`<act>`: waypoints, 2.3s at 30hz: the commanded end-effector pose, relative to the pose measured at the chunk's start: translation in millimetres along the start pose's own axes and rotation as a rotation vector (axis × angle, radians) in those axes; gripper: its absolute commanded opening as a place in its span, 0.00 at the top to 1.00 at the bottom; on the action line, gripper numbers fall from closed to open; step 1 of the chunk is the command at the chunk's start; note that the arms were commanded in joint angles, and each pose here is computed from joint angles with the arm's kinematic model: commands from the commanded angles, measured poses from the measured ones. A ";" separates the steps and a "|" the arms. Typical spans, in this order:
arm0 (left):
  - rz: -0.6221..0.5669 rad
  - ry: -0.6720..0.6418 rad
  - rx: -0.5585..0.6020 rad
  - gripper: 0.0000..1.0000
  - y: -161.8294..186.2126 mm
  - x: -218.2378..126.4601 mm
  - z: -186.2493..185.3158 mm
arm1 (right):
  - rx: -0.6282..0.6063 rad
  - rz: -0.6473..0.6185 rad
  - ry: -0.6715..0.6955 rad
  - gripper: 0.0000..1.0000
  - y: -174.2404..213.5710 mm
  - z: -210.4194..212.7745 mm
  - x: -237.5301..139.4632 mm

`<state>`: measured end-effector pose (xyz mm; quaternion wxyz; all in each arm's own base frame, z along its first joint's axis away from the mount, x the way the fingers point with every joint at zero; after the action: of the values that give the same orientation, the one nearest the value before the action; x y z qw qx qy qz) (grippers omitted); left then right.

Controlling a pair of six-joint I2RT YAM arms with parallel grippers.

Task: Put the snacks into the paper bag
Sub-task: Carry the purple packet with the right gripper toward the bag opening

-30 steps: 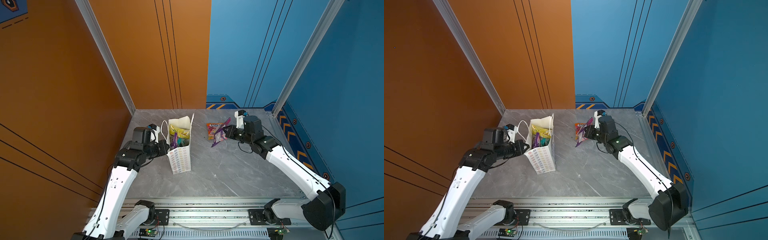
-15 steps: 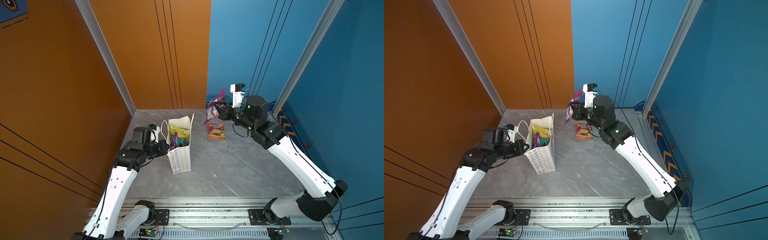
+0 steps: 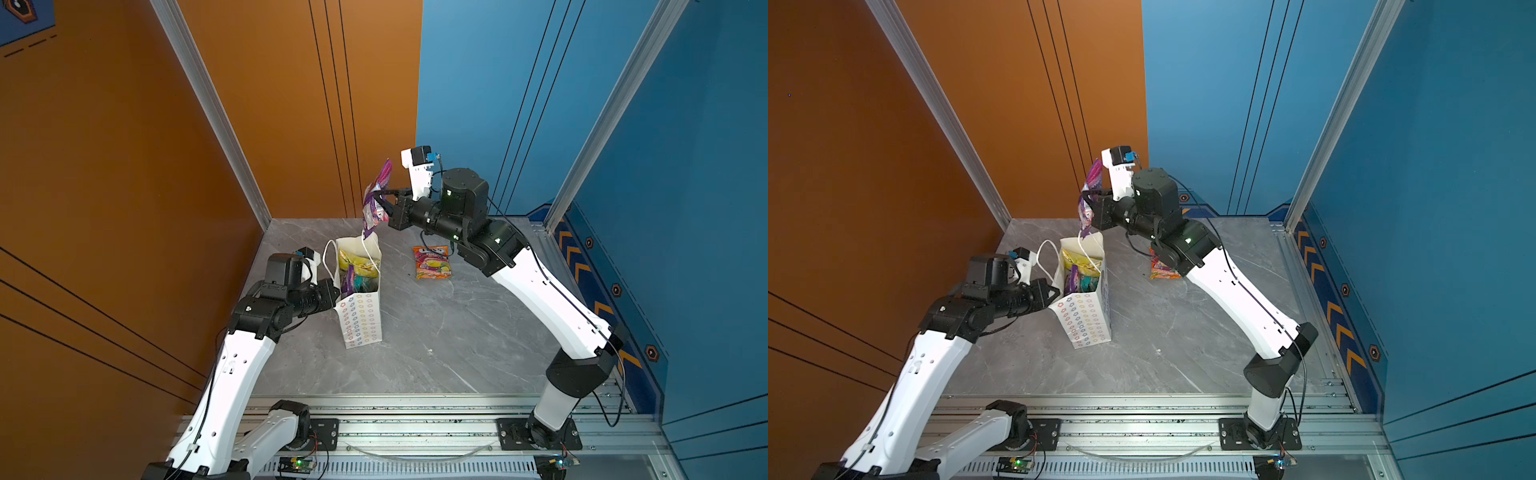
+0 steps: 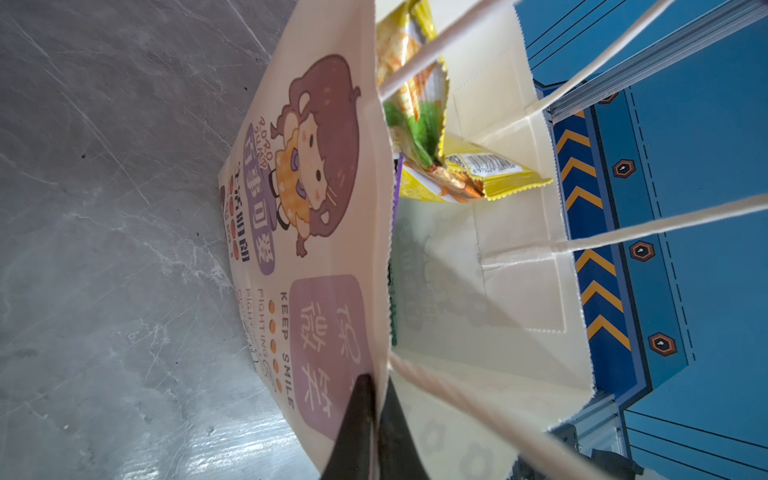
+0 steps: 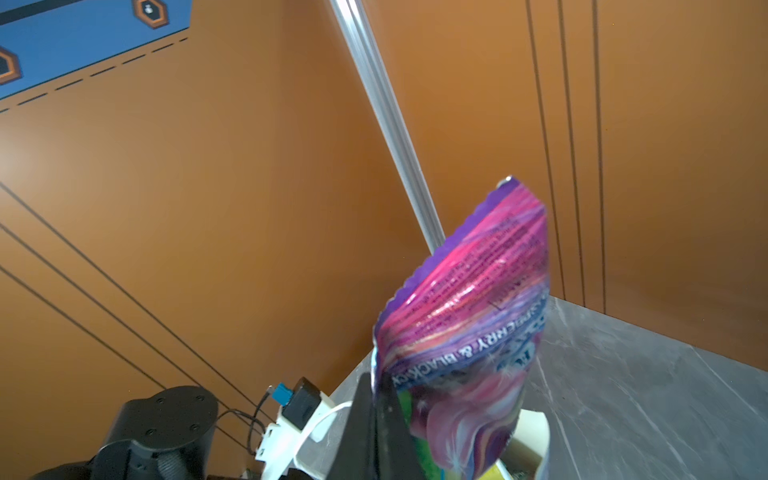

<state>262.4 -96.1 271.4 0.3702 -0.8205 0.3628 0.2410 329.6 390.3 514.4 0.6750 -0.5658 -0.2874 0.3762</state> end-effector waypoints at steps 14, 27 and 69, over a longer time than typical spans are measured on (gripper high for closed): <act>0.005 0.036 0.001 0.92 -0.1 -0.1 -5.7 | -0.149 0.035 -0.059 1.00 -3.2 42.0 -33.3; 0.005 0.038 -0.002 0.93 -1.1 2.7 -5.7 | -0.194 -0.038 0.046 1.00 -30.3 32.4 -87.0; -0.010 0.043 0.001 0.93 -0.4 -2.2 -5.1 | -0.006 0.195 -0.145 1.00 50.0 52.3 -31.5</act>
<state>262.9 -97.3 272.0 0.3679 -0.8218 0.3642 0.2379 262.2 393.3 479.6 0.6083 -0.5798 -0.2792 0.4647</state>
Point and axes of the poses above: each gripper's point midway between its finger pads, its own x axis out along the fingers, its own z axis along the line the jaws close on, y = z × x, the point moved 1 cm from there along -x, back along the fingers, and after that the axes turned 12 degrees about -x, right-handed, at the moved point
